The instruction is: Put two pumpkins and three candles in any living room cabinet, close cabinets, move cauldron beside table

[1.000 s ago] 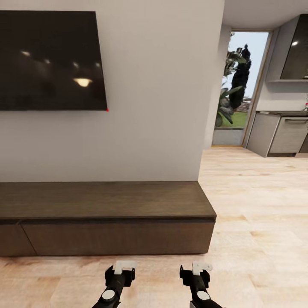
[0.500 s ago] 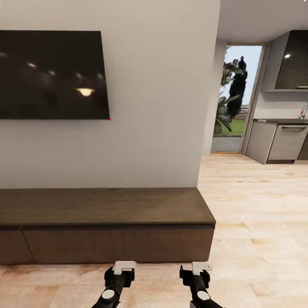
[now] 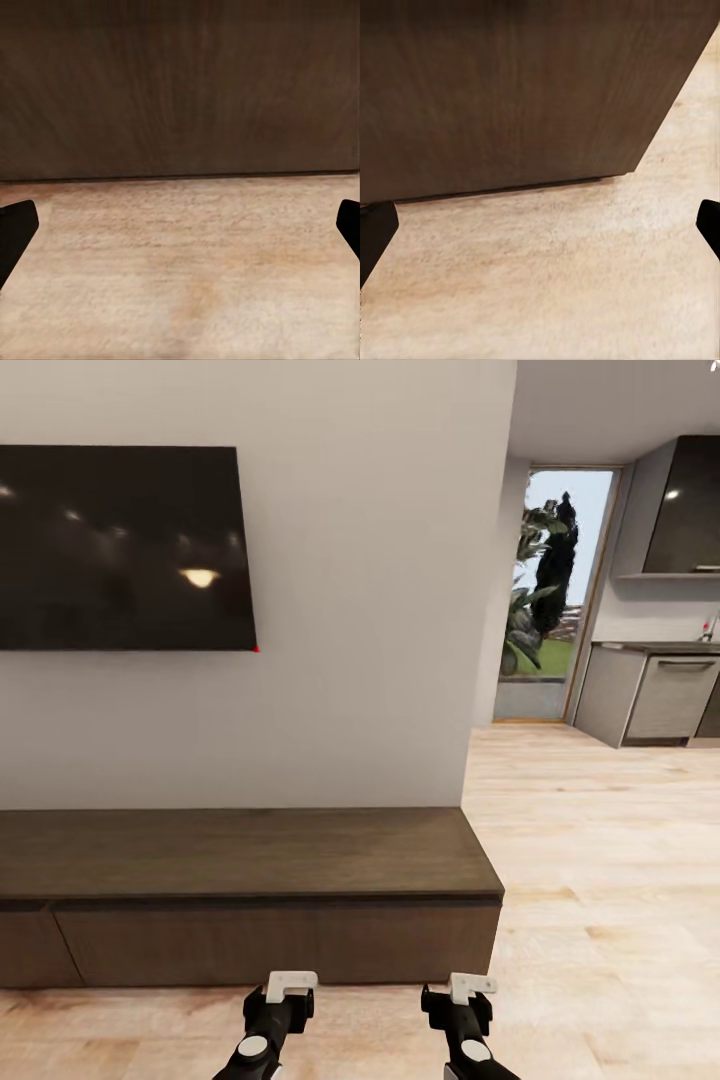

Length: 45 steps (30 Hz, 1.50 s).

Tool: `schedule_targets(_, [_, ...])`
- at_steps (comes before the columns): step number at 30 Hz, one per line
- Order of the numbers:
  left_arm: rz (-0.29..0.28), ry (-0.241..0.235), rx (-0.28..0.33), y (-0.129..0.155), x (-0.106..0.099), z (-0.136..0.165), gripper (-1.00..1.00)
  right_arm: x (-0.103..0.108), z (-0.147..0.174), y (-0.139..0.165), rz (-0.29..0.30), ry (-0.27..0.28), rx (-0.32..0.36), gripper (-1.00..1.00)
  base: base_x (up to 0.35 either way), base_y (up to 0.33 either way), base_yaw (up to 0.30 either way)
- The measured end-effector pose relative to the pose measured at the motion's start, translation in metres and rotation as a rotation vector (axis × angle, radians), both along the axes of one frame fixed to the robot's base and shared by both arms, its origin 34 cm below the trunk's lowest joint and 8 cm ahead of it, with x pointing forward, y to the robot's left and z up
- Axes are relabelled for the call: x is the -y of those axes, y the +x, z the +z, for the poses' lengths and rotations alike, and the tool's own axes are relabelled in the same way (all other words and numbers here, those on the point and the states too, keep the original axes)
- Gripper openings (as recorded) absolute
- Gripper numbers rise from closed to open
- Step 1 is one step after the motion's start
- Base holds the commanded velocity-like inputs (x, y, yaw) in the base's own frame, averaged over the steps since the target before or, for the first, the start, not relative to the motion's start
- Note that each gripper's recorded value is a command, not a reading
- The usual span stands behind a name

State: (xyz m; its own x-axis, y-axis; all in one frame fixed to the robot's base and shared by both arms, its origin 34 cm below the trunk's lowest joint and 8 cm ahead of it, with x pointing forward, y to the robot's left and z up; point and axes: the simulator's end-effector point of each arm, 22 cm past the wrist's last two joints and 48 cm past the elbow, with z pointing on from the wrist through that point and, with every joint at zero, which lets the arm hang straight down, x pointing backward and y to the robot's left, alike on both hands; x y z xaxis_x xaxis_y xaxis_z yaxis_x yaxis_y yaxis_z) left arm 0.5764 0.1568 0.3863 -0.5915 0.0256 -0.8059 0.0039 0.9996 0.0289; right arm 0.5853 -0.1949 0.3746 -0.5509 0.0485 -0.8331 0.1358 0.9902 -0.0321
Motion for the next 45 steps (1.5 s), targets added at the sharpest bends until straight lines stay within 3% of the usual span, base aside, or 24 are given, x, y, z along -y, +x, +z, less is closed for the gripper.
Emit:
schedule_targets(6, [-0.002,0.002,-0.005,0.002,0.0,0.012,1.0,-0.001,0.008,0.0,0.014,-0.004,-0.034,1.0,0.0,0.0,0.0])
schedule_targets(18, [-0.001,0.0,-0.008,0.009,0.0,0.039,1.0,-0.004,0.038,0.01,0.016,0.0,-0.026,1.0,0.0,0.0,0.028])
schedule_targets(45, [-0.001,0.002,-0.014,0.02,0.0,0.095,1.0,-0.004,0.096,0.022,0.018,0.001,-0.026,1.0,0.0,0.0,0.276])
